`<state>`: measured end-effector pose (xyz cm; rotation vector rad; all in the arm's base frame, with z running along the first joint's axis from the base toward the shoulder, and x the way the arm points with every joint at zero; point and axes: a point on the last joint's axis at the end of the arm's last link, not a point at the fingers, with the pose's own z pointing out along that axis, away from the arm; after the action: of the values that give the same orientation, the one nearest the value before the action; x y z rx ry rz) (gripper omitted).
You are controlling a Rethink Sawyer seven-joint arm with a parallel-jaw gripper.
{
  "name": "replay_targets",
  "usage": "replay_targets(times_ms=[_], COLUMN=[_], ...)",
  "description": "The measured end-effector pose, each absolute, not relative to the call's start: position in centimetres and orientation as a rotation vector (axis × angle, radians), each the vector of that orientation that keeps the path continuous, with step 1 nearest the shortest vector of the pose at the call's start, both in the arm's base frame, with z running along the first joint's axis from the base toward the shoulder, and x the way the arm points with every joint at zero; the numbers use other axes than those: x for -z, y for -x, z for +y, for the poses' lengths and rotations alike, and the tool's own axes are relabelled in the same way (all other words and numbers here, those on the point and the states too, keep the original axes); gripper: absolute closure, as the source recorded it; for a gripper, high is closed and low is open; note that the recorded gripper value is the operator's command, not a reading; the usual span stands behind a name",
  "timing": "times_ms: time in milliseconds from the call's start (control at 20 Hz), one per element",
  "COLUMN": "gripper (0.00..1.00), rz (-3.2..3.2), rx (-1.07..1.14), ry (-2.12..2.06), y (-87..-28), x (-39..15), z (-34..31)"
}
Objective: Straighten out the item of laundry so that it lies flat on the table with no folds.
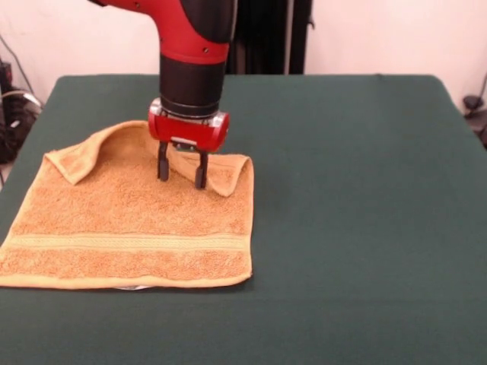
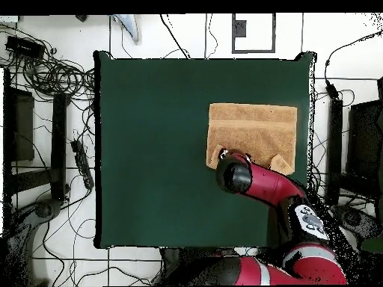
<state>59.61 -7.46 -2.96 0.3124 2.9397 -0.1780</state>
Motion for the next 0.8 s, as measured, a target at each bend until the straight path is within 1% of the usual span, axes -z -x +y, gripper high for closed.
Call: replay_targets(times_ms=[250,300,550,800], gripper=[0.00,0.00,0.00,0.00], rz=[2.945,2.944,2.943,2.941], rx=[0.237,0.252,0.251,0.247], ry=[-0.303,-0.276,-0.219,-0.219], y=[-59.5,-59.7,-59.9,-60.0], x=[2.6,2.3,2.1,2.1], z=[-5.4,-3.8,-0.8,-0.6])
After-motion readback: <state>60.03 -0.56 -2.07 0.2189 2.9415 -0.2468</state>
